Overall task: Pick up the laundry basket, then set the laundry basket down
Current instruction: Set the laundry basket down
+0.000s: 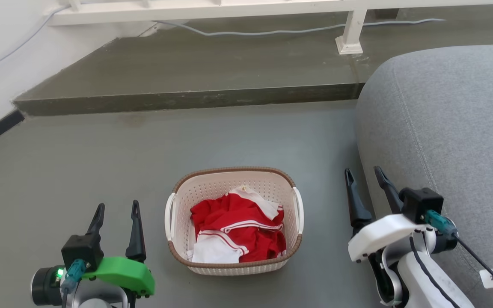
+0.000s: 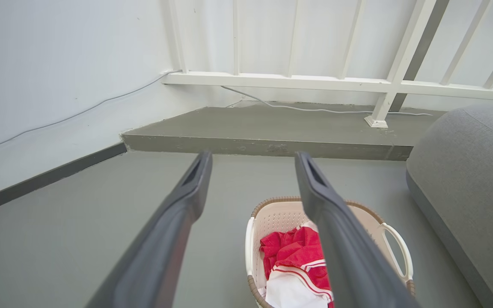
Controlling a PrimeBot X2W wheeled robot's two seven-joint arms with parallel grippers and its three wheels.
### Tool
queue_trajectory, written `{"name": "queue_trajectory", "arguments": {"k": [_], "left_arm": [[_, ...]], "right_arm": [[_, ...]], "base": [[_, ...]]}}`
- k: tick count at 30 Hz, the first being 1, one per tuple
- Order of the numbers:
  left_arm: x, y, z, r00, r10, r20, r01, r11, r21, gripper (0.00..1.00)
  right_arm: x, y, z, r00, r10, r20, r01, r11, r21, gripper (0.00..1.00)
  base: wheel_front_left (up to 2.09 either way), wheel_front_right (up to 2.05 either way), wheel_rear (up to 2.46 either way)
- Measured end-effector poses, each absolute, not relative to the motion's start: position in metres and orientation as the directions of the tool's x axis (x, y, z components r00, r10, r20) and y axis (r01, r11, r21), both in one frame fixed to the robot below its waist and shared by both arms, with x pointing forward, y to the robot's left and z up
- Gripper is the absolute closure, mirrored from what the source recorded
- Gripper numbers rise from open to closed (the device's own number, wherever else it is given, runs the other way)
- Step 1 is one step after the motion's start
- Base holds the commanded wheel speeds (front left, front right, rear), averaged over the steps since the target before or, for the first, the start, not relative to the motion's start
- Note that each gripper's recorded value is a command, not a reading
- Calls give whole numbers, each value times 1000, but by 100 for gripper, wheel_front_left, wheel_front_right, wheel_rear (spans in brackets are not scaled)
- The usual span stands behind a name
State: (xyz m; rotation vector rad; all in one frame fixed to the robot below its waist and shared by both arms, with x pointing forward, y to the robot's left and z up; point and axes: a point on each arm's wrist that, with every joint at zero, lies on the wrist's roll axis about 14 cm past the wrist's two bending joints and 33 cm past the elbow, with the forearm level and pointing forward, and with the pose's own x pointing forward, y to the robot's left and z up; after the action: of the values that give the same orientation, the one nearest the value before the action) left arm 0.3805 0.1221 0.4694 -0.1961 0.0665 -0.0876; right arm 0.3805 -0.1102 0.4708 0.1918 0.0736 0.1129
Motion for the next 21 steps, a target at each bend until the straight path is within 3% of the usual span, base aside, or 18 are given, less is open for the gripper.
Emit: {"name": "queue_trajectory", "arguments": {"k": [21], "left_arm": [[364, 130, 479, 997, -70, -24, 65, 984, -166, 0]], "right_arm": [[358, -123, 479, 997, 67, -29, -61, 979, 197, 0]], "base": [[0, 0, 0]]}}
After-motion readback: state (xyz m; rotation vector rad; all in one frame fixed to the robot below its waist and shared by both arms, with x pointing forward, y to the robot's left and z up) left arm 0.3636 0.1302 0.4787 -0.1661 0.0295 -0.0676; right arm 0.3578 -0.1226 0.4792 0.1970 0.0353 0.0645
